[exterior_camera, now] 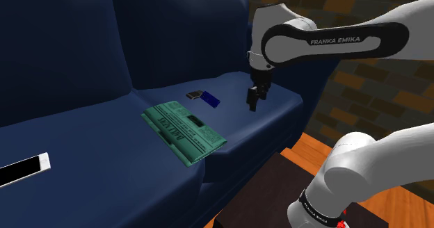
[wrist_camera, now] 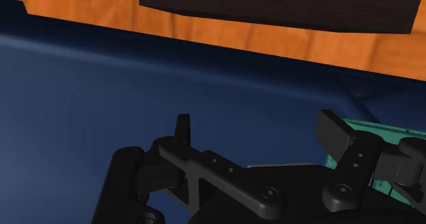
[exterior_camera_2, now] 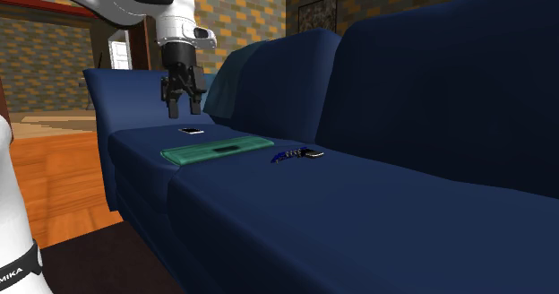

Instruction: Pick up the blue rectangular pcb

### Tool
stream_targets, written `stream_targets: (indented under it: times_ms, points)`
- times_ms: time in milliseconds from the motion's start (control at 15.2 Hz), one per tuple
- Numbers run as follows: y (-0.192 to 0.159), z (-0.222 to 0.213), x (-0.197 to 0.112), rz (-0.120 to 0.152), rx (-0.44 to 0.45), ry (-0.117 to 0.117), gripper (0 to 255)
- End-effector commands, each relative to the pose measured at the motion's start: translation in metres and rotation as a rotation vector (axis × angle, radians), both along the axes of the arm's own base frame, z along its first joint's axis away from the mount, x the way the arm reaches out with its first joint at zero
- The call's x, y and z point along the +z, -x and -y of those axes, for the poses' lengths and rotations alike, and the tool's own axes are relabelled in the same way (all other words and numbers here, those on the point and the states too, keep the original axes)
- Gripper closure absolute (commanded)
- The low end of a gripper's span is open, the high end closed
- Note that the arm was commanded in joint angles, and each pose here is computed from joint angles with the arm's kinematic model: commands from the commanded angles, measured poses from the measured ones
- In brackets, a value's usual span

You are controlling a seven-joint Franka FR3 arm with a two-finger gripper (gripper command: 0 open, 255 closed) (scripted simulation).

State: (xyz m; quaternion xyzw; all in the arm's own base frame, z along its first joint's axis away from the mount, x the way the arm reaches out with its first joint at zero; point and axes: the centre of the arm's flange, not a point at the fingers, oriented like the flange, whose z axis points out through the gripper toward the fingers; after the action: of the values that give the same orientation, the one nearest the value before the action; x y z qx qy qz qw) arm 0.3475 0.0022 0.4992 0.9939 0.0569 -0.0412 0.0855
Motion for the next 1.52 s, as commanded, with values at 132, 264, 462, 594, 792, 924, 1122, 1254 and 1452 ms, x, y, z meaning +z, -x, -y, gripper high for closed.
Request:
stream_targets:
  times_ms: [132,264,462,594,792,924,1122,1254,1452]
  points:
    - [-0.037,-0.001,-0.026,0.075,-0.023,0.025,0]
    - [-0.055,0.001,-0.038,0.110,-0.034,0.038,0]
    - [-0.084,0.005,-0.056,0.162,-0.052,0.058,0]
    - [-0.103,0.008,-0.066,0.197,-0.064,0.071,0]
    - [-0.132,0.013,-0.081,0.249,-0.082,0.090,0]
    - [-0.152,0.017,-0.090,0.284,-0.093,0.103,0]
    - [-0.182,0.024,-0.102,0.336,-0.111,0.123,0]
    - [-0.203,0.029,-0.109,0.371,-0.123,0.136,0]
    - [-0.227,0.035,-0.116,0.411,-0.137,0.151,0]
